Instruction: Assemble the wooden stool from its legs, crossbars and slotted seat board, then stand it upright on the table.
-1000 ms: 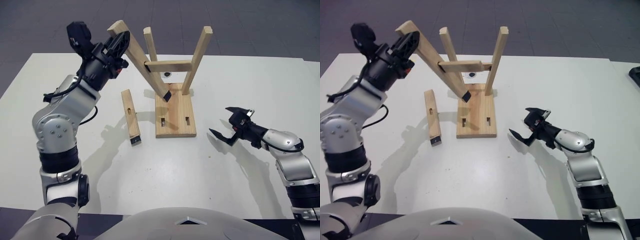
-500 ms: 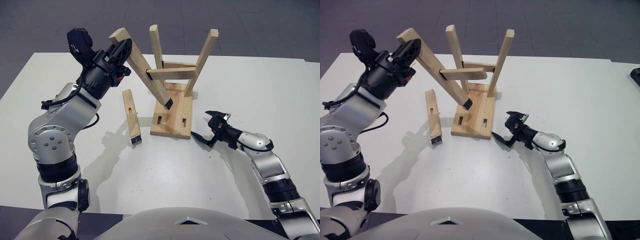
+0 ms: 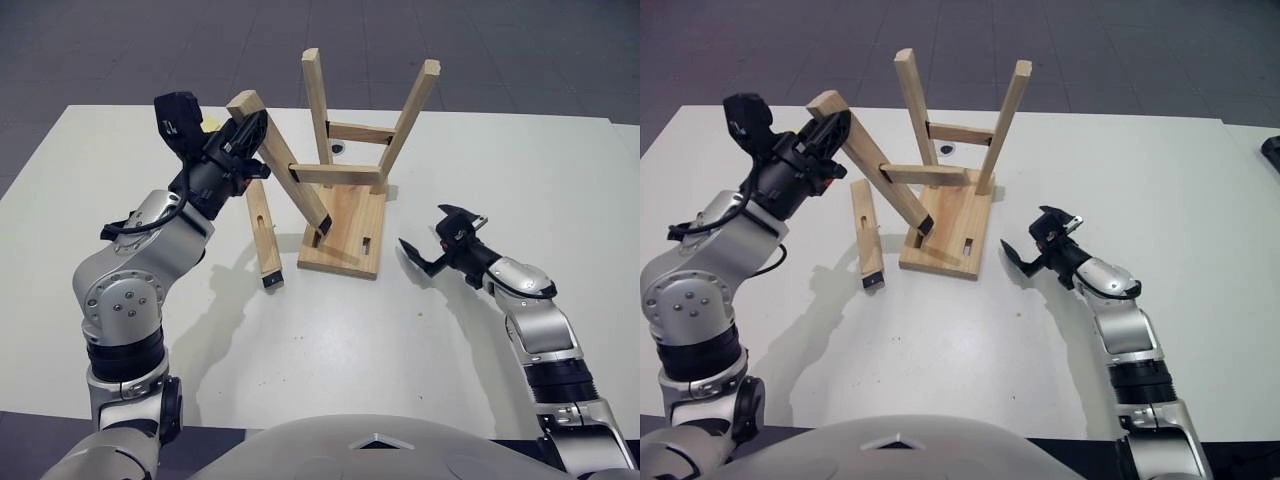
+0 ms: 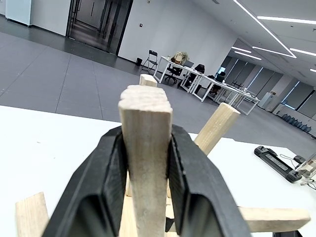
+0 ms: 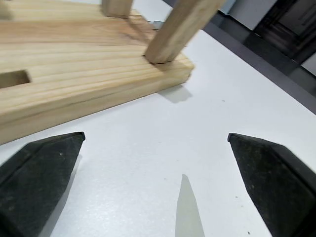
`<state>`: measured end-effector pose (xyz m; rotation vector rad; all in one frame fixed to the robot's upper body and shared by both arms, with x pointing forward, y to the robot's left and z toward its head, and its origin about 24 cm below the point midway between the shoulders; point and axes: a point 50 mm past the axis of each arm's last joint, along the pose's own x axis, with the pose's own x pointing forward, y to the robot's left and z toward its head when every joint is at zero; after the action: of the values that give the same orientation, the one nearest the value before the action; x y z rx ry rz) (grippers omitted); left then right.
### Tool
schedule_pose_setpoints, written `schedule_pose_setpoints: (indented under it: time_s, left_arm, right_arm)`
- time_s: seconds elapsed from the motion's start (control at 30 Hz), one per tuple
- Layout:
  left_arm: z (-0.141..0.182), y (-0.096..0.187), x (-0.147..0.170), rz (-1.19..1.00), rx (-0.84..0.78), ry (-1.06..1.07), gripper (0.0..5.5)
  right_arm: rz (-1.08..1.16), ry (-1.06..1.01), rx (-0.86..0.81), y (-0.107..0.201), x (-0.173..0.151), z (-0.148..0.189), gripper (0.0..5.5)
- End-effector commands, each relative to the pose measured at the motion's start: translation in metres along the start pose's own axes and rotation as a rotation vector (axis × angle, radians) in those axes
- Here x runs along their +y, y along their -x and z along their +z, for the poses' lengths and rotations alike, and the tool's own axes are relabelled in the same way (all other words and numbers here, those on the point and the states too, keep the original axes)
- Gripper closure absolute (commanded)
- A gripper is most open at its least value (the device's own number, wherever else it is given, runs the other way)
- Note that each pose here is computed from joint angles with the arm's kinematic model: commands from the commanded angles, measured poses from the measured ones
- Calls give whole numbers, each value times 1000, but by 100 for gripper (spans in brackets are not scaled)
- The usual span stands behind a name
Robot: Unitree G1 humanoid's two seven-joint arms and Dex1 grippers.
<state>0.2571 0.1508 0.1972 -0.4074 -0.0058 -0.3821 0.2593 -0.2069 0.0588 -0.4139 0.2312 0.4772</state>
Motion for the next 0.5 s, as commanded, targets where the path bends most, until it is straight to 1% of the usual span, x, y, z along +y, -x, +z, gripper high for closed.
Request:
schedule_pose_setpoints:
  time_s: [0.03, 0.3, 0.5]
  left_arm:
    - [1, 1, -3, 1, 6, -14, 447]
    - [10, 1, -2, -2, 1, -40, 447]
    - [10, 0, -4, -10, 20, -51, 447]
  right_arm:
    - [-34, -38, 5, 0, 4, -1, 10]
    - [46, -70, 28, 6, 24, -8, 10]
    - [111, -73, 48, 7, 39, -11, 10]
